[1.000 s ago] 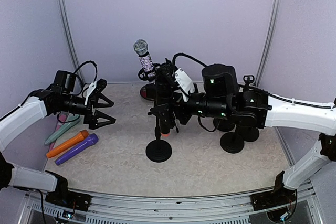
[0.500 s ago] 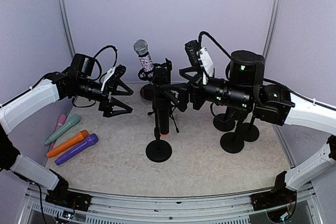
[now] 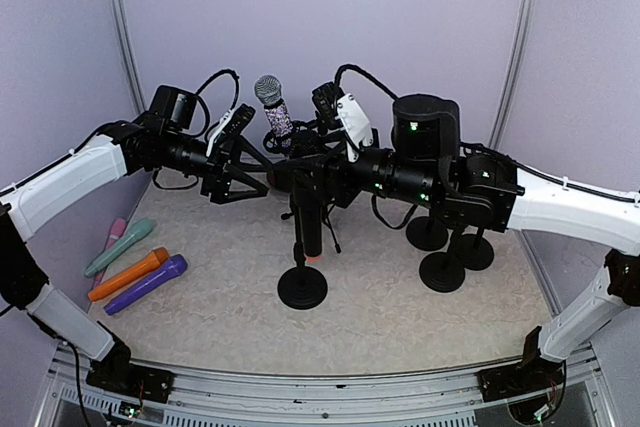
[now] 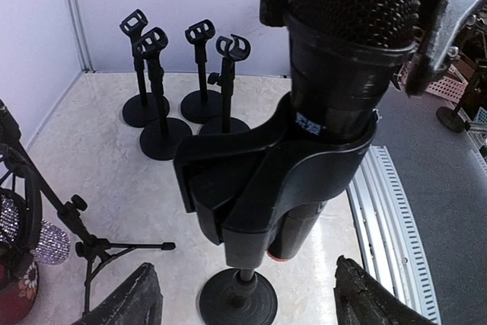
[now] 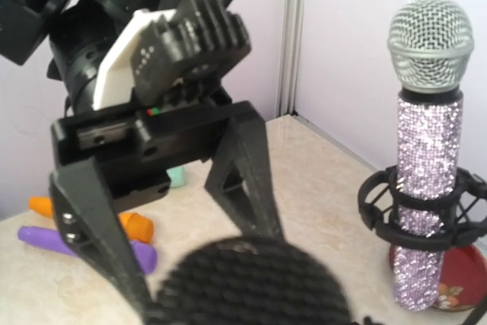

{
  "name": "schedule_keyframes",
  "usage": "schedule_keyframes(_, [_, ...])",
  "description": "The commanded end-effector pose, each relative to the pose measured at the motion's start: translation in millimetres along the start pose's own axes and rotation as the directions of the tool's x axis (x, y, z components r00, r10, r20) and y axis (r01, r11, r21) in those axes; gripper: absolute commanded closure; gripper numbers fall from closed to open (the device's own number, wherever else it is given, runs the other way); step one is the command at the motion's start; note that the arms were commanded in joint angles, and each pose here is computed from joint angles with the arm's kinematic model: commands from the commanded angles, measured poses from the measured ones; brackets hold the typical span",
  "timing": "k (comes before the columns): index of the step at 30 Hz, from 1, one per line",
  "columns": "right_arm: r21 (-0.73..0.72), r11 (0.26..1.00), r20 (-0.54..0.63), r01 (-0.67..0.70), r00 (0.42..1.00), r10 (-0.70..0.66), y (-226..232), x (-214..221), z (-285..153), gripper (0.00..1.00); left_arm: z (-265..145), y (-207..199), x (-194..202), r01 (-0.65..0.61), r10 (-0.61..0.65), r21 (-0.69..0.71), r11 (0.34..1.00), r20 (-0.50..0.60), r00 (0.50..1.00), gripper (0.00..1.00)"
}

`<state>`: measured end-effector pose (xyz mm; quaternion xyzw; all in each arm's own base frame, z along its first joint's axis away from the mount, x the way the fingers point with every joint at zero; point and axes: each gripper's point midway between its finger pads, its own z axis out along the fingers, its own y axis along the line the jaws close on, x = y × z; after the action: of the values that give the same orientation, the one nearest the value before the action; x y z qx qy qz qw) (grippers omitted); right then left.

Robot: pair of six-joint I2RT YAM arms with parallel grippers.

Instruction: Remove the microphone from the stand

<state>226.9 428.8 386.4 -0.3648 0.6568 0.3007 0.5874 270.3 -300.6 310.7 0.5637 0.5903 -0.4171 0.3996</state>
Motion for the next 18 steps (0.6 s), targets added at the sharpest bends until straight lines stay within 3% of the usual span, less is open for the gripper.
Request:
schedule_keyframes(1, [-0.033,0.998,0.065,0.049,0.997,-0.047,-1,-25,-13,0.40,1,-28,-16,-0.055,0.053,0.081,0.995,0.031,0.998,0.27])
schedule_keyframes(9, [-0.153,0.983,0.080,0.101,0.993,-0.090,4,-28,-23,0.68,13,-50,-21,-0.090,0.090,0.129,0.988,0.003,0.996,0.41])
schedule_keyframes(13, [-0.207,0.969,0.082,0.137,0.989,-0.122,6,-28,-25,0.72,11,-57,-27,-0.104,0.105,0.127,0.986,-0.003,0.994,0.50])
schedule_keyframes(18, [-0.250,0.956,0.071,0.153,0.988,-0.140,3,-26,-28,0.68,6,-71,-26,-0.128,0.132,0.138,0.982,-0.022,0.991,0.50])
